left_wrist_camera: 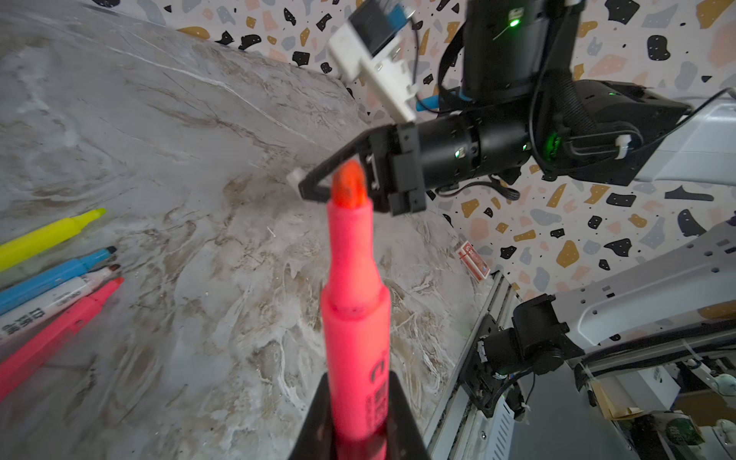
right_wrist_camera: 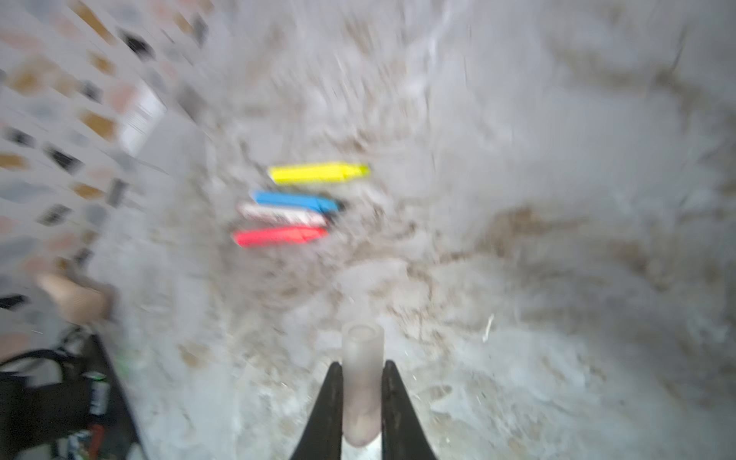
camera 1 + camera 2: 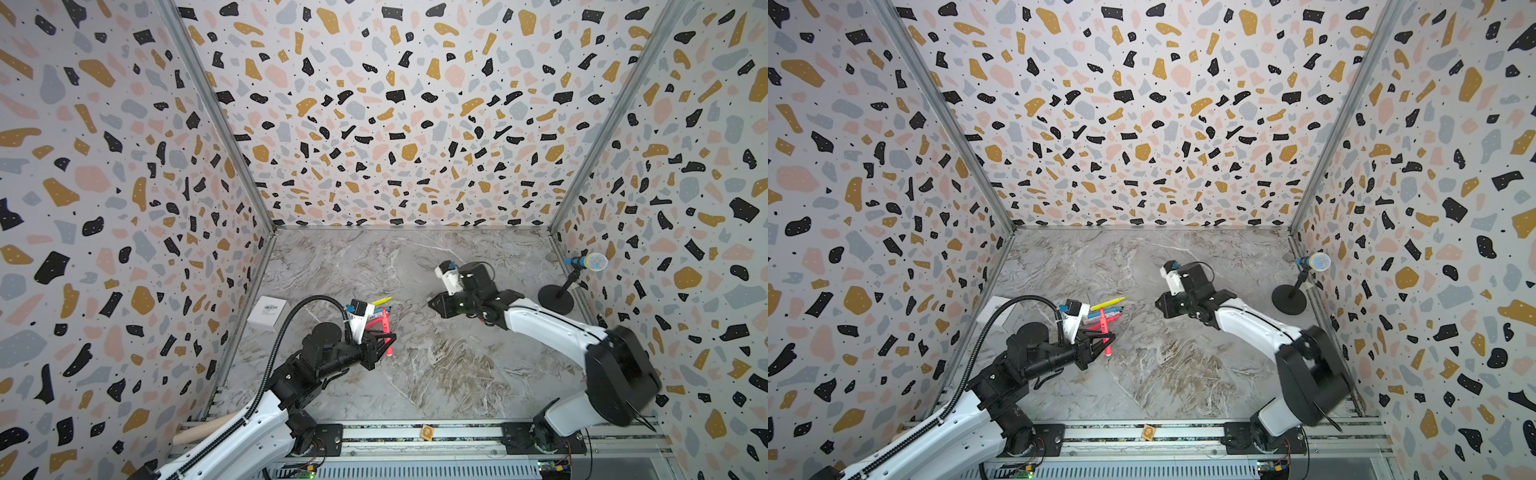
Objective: Insert pens into pen caps
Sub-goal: Pick up the pen cap from the center of the table.
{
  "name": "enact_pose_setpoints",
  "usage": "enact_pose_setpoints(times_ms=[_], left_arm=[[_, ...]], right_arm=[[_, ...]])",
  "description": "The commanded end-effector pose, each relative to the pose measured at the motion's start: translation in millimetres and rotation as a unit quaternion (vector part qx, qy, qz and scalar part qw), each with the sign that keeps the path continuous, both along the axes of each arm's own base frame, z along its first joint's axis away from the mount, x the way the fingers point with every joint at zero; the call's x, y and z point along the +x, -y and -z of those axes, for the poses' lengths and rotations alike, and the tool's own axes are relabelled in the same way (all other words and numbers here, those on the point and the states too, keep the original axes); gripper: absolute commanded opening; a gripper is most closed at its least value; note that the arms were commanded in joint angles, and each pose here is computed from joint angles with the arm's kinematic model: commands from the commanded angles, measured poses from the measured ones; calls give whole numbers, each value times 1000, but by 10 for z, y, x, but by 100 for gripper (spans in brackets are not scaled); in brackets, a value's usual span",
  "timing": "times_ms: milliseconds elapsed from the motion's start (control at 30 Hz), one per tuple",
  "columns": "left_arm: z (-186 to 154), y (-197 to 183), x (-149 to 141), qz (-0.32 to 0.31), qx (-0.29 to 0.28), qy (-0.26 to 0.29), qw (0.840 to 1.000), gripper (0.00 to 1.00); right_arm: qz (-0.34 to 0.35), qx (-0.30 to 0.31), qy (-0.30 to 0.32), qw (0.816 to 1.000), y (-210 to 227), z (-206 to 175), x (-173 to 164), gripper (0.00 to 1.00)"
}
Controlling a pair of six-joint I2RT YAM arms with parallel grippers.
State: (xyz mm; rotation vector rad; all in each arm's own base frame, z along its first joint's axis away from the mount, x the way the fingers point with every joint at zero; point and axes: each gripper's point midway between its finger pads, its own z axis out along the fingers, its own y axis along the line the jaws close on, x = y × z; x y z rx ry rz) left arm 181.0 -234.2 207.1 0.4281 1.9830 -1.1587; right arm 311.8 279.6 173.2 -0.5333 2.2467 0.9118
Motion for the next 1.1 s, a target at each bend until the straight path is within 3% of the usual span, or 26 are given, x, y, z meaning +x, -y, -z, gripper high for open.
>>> enact_pose_setpoints(times_ms=[0,133,367,1067], left_arm=[[-184,227,-83,23,-43,23,999,0],[-263,502,-222,53,-68,35,996,0],[-388,806,-256,76,-82,51,992,0],[-565,967,-205,88,-94,60,990,0]], right_arm=[[-81,163,100,978,-84,-957,-223,1],[-130,238,148,951,-20,-1372,-492,0],[-192,313,164,916,-19,-1639,-838,0],[-224,322,158,906,-219,-1589,-1088,0]])
